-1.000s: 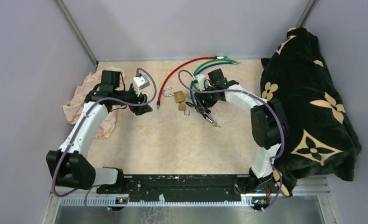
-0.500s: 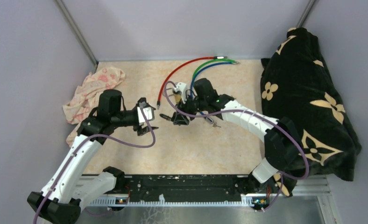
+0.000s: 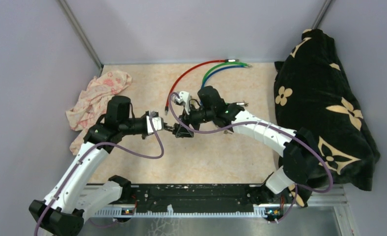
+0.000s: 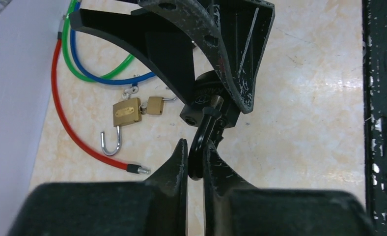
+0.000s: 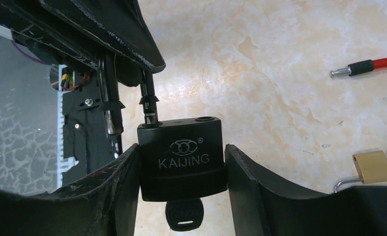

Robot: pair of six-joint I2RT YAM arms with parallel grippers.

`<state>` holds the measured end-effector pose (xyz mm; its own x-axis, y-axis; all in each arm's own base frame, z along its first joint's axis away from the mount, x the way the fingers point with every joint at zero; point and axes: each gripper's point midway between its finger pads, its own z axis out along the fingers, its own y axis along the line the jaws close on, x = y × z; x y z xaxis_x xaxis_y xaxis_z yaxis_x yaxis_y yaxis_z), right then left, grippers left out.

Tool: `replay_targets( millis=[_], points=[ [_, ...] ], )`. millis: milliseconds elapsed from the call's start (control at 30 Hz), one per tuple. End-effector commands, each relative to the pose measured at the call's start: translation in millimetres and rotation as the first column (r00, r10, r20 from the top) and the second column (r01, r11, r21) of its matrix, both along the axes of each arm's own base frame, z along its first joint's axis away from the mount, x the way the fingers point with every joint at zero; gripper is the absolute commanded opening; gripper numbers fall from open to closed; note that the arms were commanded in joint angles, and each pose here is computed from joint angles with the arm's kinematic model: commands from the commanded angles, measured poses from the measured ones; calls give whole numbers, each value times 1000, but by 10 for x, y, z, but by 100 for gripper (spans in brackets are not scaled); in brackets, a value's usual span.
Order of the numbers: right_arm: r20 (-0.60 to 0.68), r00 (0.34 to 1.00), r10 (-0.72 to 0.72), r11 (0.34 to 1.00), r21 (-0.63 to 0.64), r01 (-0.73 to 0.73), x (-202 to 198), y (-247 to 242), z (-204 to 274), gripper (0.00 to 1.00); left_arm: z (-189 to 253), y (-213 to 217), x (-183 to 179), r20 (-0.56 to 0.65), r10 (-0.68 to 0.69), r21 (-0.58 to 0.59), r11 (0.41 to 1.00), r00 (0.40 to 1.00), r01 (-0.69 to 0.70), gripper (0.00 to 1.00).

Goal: Lock with the key
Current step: Pick up the lock from the center of the board.

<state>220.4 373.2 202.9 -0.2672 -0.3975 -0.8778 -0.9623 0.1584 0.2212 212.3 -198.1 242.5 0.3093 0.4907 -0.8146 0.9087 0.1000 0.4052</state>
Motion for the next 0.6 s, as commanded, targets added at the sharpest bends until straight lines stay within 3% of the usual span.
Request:
replay_targets(
  millis=[0, 133, 167, 200, 233, 267, 333, 433, 567],
  points=[
    [149, 988, 48, 987, 142, -69, -44, 180, 646, 0, 66, -71, -137, -25, -40, -48, 998, 999, 38, 0],
    [159, 987, 34, 987, 149, -58, -34, 168, 646, 0, 184, -64, -141, -48, 12, -96, 995, 999, -16, 0],
    [155, 987, 31, 987, 151, -55, -38, 159, 628, 18, 232, -49, -106, -30, 38, -106, 994, 999, -41, 0],
    [156, 988, 18, 987, 155, -42, -33, 140, 627, 50, 294, -29, -73, -19, 72, -126, 989, 997, -74, 0],
    [153, 988, 3, 987, 157, -28, -28, 122, 600, 91, 370, -11, -38, 8, 101, -148, 984, 995, -99, 0],
    [160, 987, -15, 984, 179, -14, -12, 104, 630, 98, 483, 2, -19, 53, 119, -177, 978, 992, -108, 0],
    [140, 989, -54, 972, 234, 20, 45, 9, 654, 98, 700, 21, -32, 136, 137, -239, 966, 981, -102, 0],
    [11, 997, -83, 928, 365, 73, 115, -149, 773, 98, 929, 29, -159, 237, 119, -301, 953, 964, -43, 0],
    [-164, 986, 41, 872, 488, 45, -54, -120, 910, 98, 918, 41, -264, 291, 100, -321, 947, 951, -2, 0]
  ],
)
